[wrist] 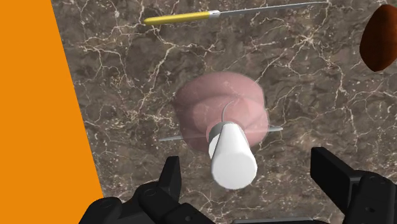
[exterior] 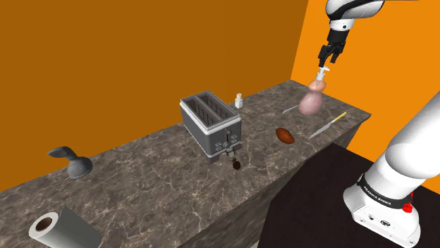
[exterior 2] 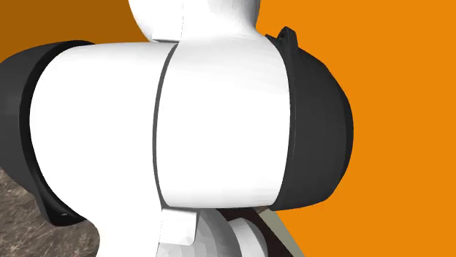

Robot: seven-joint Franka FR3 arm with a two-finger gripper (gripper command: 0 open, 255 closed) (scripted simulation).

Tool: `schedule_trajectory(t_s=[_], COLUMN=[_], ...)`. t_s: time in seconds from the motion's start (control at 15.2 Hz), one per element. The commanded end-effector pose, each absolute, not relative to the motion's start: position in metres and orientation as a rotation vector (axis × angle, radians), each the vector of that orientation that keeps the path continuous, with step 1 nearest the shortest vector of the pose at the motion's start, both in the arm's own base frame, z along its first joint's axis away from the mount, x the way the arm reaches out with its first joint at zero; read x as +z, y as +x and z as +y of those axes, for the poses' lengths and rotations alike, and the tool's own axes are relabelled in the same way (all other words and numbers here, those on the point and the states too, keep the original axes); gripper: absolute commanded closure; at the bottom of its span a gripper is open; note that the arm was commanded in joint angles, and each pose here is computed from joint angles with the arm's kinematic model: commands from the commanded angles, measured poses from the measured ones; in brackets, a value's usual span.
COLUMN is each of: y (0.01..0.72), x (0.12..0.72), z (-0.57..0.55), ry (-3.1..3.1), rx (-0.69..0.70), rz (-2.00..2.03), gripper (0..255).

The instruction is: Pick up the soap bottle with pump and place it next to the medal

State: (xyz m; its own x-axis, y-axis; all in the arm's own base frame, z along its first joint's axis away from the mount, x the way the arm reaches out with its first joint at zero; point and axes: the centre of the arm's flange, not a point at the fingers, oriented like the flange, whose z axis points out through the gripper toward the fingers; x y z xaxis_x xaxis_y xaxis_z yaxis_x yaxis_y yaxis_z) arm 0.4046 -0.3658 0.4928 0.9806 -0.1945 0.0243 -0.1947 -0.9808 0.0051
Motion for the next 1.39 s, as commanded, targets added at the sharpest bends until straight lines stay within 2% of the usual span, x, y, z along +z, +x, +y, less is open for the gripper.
schedule_trajectory(t_s=[0.0, 0.33, 0.86, 0.92, 1.32], y=[0.406, 0.407, 0.407, 0.407, 0.407], x=[0.485, 0.455, 0.455, 0.455, 0.455], z=[-0.371, -0.372, -0.372, -0.372, -0.372], ry=[3.118, 3.118, 3.118, 3.118, 3.118], rx=[0.038, 0.038, 0.038, 0.038, 0.038], rz=[-0.307, -0.307, -0.307, -0.307, -0.307], gripper=[0, 0, 0, 255, 255])
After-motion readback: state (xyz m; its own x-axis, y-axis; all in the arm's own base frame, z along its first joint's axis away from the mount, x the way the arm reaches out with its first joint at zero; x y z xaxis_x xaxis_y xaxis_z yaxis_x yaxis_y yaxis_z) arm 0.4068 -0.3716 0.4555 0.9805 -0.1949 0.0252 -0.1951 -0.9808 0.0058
